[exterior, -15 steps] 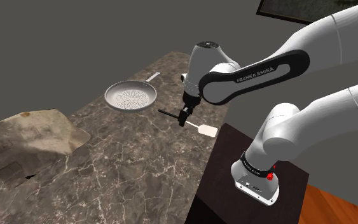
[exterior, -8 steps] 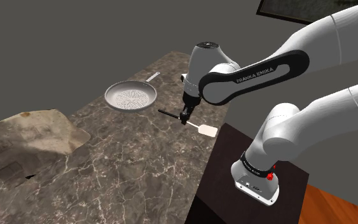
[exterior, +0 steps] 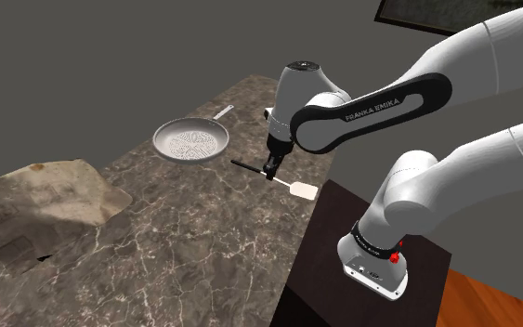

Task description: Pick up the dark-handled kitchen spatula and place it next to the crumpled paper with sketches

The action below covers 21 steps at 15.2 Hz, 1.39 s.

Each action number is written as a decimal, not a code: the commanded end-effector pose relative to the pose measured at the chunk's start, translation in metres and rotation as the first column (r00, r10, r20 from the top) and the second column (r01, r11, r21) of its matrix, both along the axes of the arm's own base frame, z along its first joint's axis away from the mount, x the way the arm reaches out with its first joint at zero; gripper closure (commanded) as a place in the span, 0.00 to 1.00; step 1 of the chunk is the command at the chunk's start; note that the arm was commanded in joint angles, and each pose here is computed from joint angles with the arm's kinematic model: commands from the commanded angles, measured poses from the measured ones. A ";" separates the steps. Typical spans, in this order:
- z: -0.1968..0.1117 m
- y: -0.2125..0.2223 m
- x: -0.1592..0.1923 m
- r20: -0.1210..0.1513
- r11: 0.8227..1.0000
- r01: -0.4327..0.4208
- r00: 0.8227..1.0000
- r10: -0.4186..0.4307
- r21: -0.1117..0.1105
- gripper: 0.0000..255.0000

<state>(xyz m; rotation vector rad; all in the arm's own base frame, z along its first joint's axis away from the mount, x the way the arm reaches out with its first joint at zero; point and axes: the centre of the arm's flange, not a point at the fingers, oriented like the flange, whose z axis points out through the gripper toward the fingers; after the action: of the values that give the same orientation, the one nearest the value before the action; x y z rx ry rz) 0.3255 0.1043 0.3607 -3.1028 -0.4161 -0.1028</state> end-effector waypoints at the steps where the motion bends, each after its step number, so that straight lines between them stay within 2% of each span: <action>1: 0.005 0.000 0.000 0.000 1.000 0.000 1.000 0.000 0.000 1.00; 21: 0.111 0.000 0.000 0.000 1.000 0.000 1.000 0.000 0.000 1.00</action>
<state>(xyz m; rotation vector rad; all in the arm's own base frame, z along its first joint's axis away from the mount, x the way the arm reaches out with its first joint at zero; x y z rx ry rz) 0.3251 0.1046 0.4644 -3.1027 -0.4160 -0.1037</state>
